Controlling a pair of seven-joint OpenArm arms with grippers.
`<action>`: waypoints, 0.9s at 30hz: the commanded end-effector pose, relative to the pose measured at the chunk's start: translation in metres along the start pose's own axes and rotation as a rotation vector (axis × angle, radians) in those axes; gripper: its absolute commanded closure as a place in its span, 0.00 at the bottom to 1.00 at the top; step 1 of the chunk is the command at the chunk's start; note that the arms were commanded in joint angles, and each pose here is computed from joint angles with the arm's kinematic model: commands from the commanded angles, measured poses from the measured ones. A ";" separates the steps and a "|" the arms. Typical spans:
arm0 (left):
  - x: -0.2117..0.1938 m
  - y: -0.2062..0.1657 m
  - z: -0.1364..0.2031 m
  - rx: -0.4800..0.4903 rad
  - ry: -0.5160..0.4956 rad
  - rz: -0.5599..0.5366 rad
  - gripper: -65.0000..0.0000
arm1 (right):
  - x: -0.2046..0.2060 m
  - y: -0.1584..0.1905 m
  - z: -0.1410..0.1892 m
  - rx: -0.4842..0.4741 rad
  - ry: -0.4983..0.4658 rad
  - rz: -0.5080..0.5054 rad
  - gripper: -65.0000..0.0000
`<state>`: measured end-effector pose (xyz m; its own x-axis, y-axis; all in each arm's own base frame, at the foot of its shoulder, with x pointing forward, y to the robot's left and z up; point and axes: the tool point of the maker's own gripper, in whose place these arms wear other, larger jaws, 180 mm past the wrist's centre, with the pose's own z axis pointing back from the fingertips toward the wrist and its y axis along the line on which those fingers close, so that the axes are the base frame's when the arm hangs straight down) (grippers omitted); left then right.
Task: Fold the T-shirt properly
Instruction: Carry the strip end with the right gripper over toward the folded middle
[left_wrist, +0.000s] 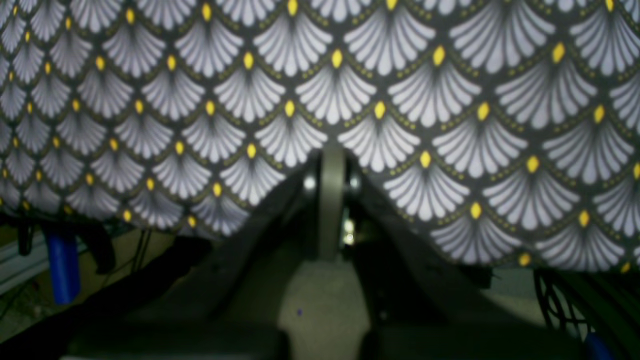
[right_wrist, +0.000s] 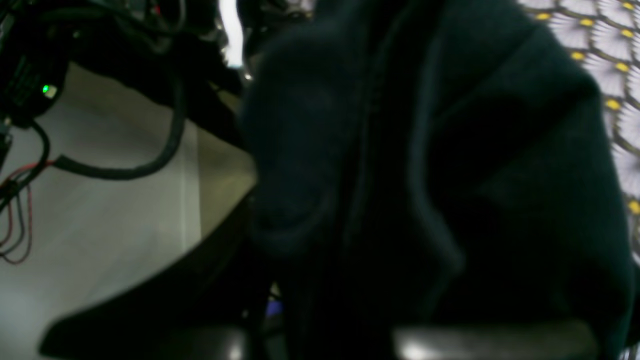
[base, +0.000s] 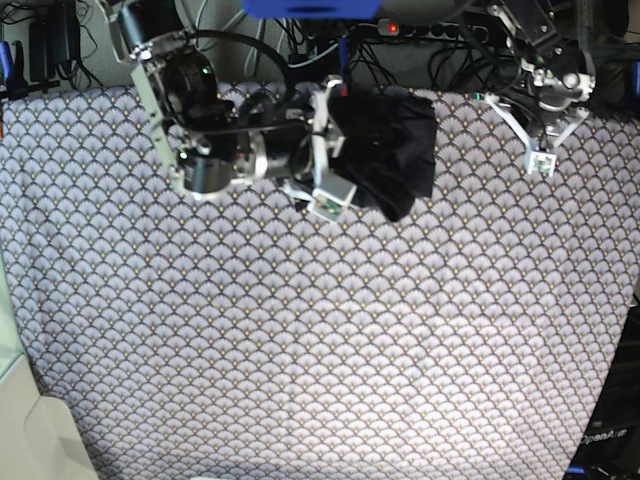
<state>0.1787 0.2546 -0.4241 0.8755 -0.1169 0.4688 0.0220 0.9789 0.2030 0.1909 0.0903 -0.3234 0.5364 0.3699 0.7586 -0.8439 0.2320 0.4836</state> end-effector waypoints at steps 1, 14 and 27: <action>0.010 0.004 0.004 0.012 -0.035 -0.001 1.00 | 0.020 0.002 0.002 0.018 -0.071 0.020 1.00; 0.010 0.005 0.004 0.016 -0.032 -0.004 1.00 | 0.010 -0.020 -0.005 -0.024 -0.040 -0.011 1.00; 0.010 0.004 0.004 0.014 -0.033 -0.002 1.00 | -0.001 -0.026 -0.013 -0.083 0.023 0.013 0.83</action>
<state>0.1785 0.2539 -0.4244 0.8758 -0.1153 0.4687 0.0212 0.9793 0.2012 0.2057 0.0900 -0.3557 0.5472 0.4298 0.7182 -0.8361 0.3191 0.4461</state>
